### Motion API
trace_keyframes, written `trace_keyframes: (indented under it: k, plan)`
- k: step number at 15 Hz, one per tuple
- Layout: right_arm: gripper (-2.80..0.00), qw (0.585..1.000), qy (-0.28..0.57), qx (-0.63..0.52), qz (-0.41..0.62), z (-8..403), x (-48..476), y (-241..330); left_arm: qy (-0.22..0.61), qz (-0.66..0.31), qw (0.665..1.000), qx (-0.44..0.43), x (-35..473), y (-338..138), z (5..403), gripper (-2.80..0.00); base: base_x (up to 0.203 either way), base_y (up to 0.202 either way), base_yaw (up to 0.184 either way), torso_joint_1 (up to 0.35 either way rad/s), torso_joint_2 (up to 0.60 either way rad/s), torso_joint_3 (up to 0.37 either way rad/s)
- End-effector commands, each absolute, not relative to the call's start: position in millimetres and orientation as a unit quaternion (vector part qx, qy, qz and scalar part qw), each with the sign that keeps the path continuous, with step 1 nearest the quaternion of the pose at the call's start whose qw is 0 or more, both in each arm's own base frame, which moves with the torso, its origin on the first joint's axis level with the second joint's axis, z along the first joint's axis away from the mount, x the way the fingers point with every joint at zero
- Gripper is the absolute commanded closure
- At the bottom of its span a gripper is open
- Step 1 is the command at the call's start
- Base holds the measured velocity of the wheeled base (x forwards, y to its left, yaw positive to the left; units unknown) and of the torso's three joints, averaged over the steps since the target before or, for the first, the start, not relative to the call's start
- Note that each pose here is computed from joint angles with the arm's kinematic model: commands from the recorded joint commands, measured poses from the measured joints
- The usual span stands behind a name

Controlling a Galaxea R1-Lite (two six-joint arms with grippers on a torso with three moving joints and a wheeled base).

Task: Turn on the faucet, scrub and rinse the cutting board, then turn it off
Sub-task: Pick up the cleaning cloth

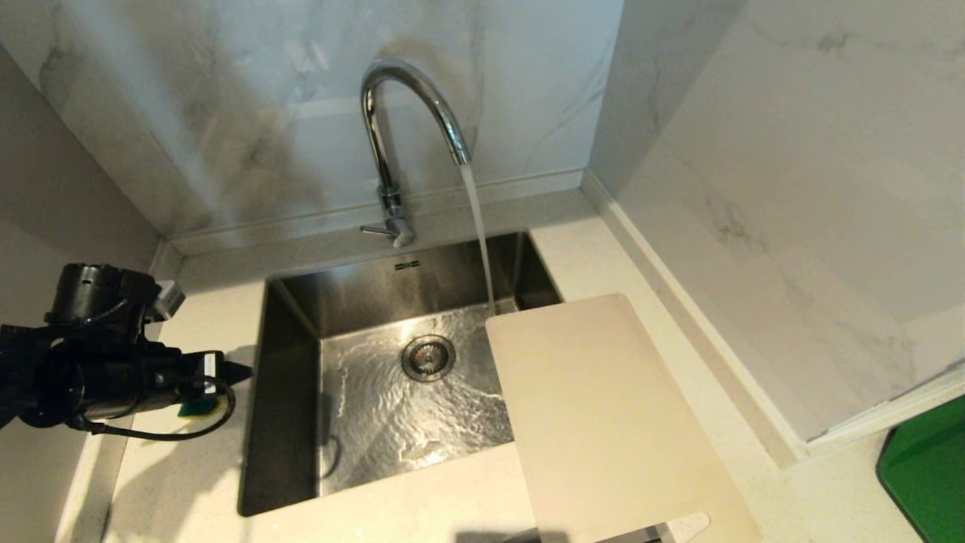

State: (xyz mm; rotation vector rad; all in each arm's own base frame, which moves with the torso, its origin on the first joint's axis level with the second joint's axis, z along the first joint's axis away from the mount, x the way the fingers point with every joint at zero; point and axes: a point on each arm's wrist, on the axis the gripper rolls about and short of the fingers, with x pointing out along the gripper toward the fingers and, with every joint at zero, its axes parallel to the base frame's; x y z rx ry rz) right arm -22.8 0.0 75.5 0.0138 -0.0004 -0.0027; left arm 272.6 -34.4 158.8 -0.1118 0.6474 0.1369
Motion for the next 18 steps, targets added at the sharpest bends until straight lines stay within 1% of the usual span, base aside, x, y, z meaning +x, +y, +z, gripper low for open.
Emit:
trace_keyframes:
  k: [1, 7, 11, 14, 18]
  plan:
    - [0.0, 1.0, 0.0, 0.007, -0.001, 75, -23, 0, 0.321, 0.082, 0.942, -0.059, 274, -27, 156, -2.8, 0.0, 0.0, 0.0, 0.0, 0.0, 0.0]
    - [0.0, 1.0, 0.0, 0.007, -0.001, 75, -23, 0, 0.343, 0.108, 0.93, -0.077, 285, -17, 139, -2.8, 0.0, 0.0, 0.0, 0.0, 0.0, 0.0]
    - [0.0, 1.0, 0.0, 0.007, -0.001, 75, -23, 0, 0.335, 0.115, 0.93, -0.095, 297, -15, 130, -2.8, 0.0, 0.0, 0.0, 0.0, 0.0, 0.0]
    - [0.0, 1.0, 0.0, 0.007, -0.001, 75, -23, 0, 0.307, 0.129, 0.936, -0.116, 307, -7, 131, -2.8, 0.0, 0.0, 0.0, 0.0, 0.0, 0.0]
    - [0.0, 1.0, 0.0, 0.007, -0.001, 75, -23, 0, 0.311, 0.143, 0.932, -0.122, 314, 5, 124, -2.8, 0.0, 0.0, 0.0, 0.0, 0.0, 0.0]
